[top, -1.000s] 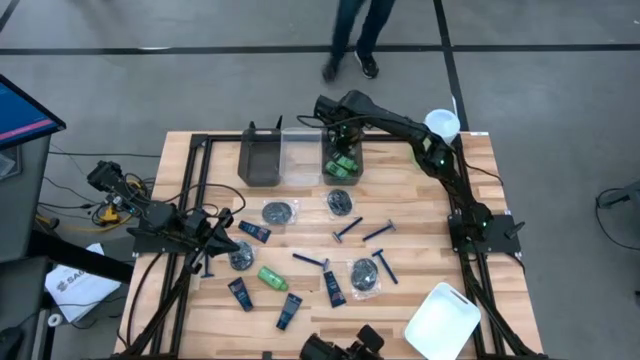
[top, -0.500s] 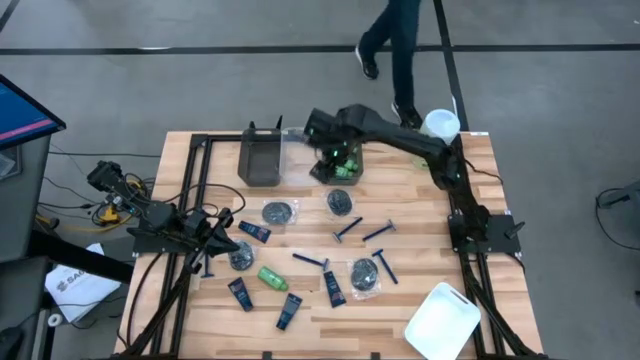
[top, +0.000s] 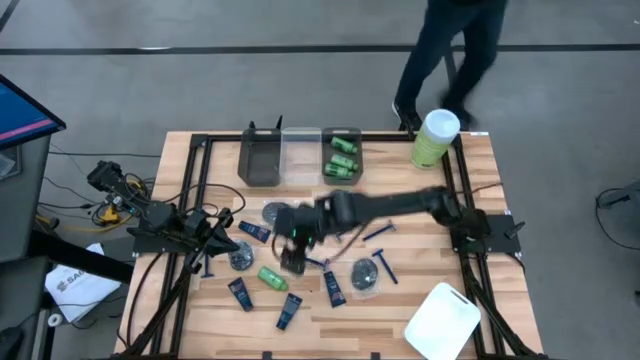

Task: Pick & Place Travel size toiletries
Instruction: Put the green shampoo bottle into the right black bin

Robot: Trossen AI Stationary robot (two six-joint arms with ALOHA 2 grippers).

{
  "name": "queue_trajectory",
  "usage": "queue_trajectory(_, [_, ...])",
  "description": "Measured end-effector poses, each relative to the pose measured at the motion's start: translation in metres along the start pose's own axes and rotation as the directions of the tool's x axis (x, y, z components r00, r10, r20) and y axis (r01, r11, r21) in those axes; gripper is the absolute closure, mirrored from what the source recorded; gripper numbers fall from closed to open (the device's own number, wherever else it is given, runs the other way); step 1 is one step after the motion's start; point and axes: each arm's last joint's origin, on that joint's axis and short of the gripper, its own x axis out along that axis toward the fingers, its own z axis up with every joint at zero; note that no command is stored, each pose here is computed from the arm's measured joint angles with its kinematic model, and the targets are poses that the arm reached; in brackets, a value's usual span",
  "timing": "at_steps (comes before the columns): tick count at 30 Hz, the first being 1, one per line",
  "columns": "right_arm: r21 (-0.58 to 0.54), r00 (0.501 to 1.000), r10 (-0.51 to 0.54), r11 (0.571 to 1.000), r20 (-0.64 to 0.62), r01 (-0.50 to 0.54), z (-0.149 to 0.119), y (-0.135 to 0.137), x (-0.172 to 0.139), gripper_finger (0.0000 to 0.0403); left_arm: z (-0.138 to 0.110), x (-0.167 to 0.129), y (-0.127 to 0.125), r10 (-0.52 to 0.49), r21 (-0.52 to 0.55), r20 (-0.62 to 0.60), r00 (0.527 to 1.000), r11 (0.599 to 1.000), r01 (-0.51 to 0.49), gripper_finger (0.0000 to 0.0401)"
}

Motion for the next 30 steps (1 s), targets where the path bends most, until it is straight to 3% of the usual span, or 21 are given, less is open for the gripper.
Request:
queue_trajectory(4, [-0.05, 0.998, -0.009, 0.999, 0.058, 0.012, -0.013, 0.031, 0.025, 0.0164, 0.0, 0.0, 0.0, 0.001, 0.0, 0.0, 1.0, 1.0, -0.001, 0.0399])
queue_trajectory(9, [-0.083, 0.999, -0.037, 0.996, 0.01, 0.037, -0.035, 0.047, 0.066, 0.0163, 0.0, 0.0, 0.0, 0.0, 0.0, 0.0, 1.0, 1.0, 0.0, 0.0399])
queue_trajectory(19, [-0.093, 0.984, -0.113, 0.991, -0.137, 0.101, -0.072, 0.038, 0.14, 0.0163, 0.001, 0.0, 0.0, -0.001, -0.002, 0.006, 1.0, 1.0, 0.001, 0.0399])
queue_trajectory(30, [-0.096, 0.98, -0.129, 0.989, -0.151, 0.115, -0.075, 0.029, 0.157, 0.0163, 0.001, 0.0, 0.0, -0.001, -0.002, 0.008, 1.0, 1.0, 0.001, 0.0399])
